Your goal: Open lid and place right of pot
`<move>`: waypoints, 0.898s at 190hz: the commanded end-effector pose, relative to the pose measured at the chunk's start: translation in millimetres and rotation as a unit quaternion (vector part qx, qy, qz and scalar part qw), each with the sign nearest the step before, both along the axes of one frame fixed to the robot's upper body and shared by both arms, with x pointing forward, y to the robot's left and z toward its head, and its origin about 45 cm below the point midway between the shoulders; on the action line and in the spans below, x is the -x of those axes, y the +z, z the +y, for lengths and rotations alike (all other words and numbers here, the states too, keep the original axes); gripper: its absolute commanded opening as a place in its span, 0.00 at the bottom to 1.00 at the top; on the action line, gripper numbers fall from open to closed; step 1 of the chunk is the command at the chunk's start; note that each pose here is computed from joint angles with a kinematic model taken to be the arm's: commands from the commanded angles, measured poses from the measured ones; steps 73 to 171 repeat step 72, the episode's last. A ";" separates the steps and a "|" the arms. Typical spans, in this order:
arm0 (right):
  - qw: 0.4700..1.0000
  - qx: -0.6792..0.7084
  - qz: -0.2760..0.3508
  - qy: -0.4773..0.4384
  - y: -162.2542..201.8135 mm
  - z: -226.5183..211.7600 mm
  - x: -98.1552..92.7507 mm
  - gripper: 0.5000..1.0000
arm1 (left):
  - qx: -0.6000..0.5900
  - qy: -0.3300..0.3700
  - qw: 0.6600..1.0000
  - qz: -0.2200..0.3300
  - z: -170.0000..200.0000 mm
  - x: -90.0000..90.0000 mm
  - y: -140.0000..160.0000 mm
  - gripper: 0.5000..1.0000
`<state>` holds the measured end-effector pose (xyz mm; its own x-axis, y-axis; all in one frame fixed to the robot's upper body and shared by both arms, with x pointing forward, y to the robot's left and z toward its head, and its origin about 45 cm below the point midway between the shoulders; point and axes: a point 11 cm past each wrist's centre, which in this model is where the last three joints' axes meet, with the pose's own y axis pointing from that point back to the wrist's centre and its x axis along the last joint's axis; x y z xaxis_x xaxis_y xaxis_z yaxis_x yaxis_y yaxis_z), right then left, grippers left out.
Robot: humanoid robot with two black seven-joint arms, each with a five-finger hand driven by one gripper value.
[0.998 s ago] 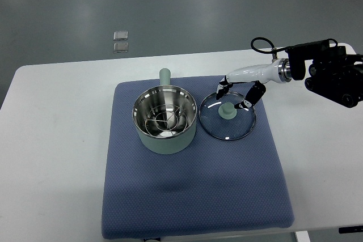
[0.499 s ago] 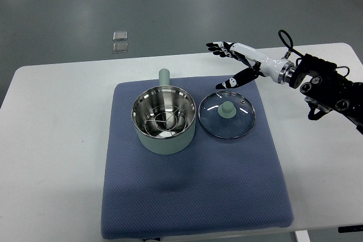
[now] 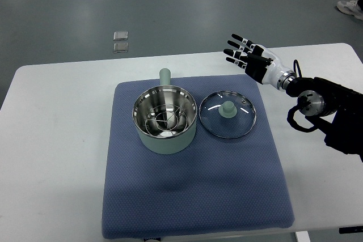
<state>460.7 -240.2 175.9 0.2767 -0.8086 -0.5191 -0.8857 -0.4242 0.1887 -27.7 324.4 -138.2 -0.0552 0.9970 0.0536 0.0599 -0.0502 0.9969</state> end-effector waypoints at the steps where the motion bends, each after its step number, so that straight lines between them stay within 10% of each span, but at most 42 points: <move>1: 1.000 -0.013 0.013 0.004 -6.8 0.3 4.7 0.87 | 0.000 0.000 1.000 0.000 0.0 -0.2 0.0 1.00; 171: 1.000 -0.012 0.017 -0.001 -12.8 1.1 7.8 0.87 | 0.000 0.000 1.000 0.000 0.0 -0.2 0.0 1.00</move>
